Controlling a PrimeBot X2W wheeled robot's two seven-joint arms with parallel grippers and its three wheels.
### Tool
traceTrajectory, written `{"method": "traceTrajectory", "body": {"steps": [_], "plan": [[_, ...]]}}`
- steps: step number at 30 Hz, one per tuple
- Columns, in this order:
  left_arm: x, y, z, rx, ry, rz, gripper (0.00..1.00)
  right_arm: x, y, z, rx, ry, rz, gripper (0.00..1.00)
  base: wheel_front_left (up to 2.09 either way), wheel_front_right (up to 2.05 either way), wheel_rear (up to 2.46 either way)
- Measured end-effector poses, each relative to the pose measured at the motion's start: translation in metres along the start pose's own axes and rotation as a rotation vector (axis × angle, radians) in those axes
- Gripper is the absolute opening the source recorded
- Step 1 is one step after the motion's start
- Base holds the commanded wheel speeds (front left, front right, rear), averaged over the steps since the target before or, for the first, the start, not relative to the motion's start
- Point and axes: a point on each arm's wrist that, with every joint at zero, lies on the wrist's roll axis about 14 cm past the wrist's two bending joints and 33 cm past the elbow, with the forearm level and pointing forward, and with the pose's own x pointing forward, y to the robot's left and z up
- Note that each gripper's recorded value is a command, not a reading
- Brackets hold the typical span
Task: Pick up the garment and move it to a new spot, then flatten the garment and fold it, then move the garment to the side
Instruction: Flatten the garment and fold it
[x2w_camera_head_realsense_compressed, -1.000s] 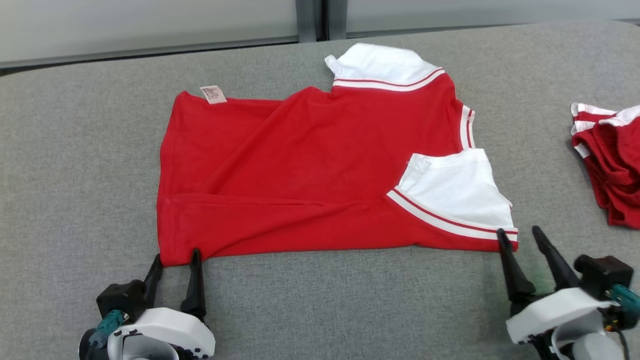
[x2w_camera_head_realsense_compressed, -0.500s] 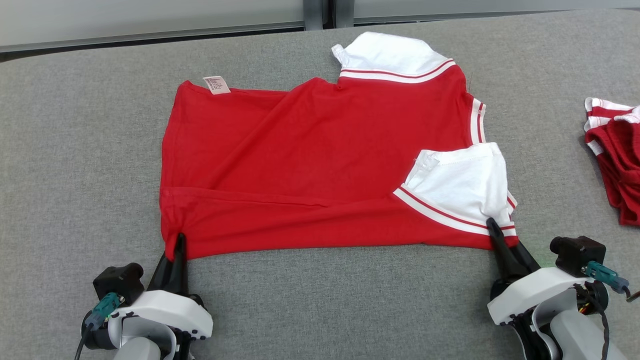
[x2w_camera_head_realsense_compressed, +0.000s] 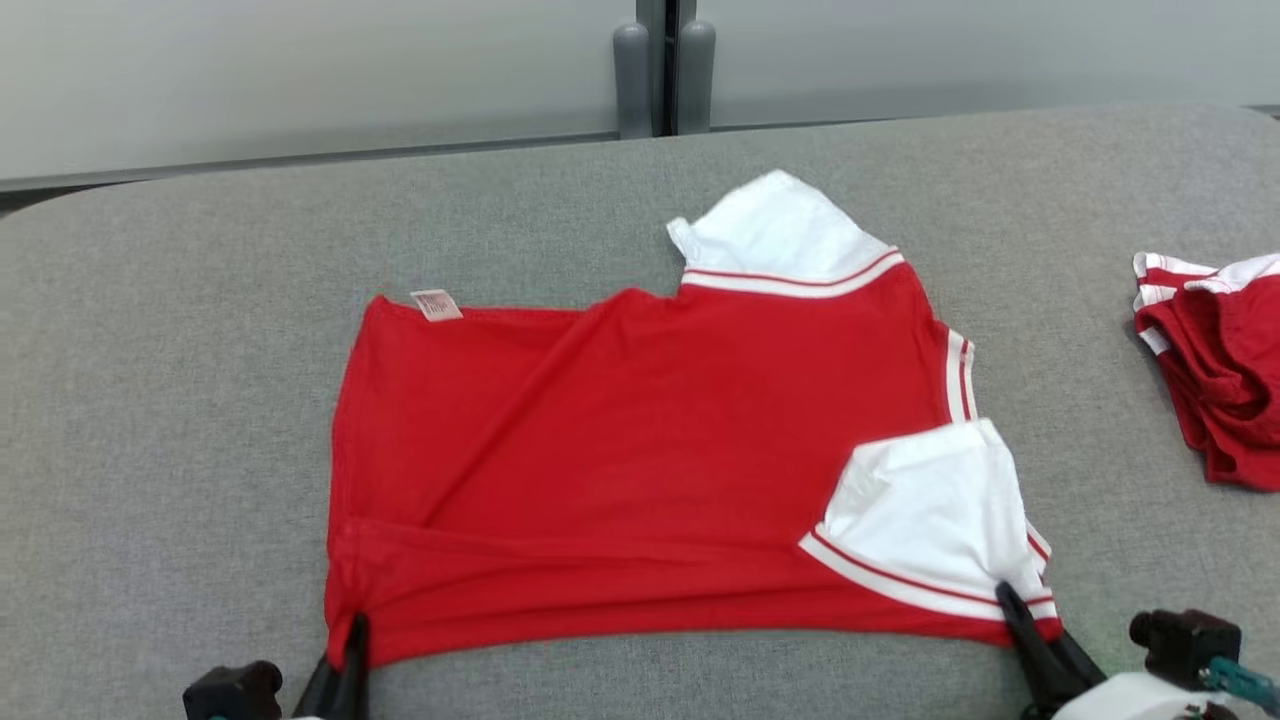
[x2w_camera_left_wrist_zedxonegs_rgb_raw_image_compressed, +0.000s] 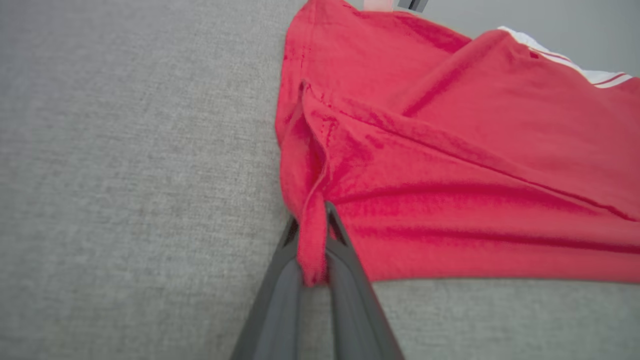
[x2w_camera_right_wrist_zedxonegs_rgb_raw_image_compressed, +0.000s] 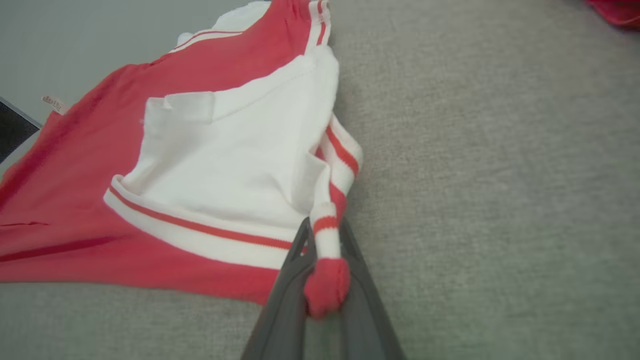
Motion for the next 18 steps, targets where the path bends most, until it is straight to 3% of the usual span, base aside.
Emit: {"method": "traceTrajectory", "body": {"steps": [5, 6, 7, 8, 18], "plan": [[-0.031, 0.0, -0.016, -0.036, 0.067, 0.014, 0.0, -0.029, 0.0, -0.018, 0.016, 0.038, -0.013, 0.0, 0.0, 0.0, 0.0], [-0.034, -0.001, -0.017, -0.042, 0.072, 0.019, 0.0, -0.031, 0.0, -0.017, 0.006, 0.033, -0.013, 0.26, 0.0, 0.0, 0.0], [-0.037, 0.0, -0.019, -0.046, 0.081, 0.03, 0.33, -0.033, 0.0, -0.015, 0.002, 0.025, -0.017, 0.64, 0.0, 0.0, 0.0], [-0.038, -0.001, -0.018, -0.048, 0.078, 0.031, 1.0, -0.034, -0.001, -0.012, -0.004, 0.012, -0.02, 1.0, 0.0, 0.0, 0.0], [-0.037, -0.017, 0.077, 0.041, -0.303, 0.001, 1.0, -0.038, 0.018, 0.094, -0.16, -0.335, 0.024, 1.0, 0.0, 0.0, 0.0]]}}
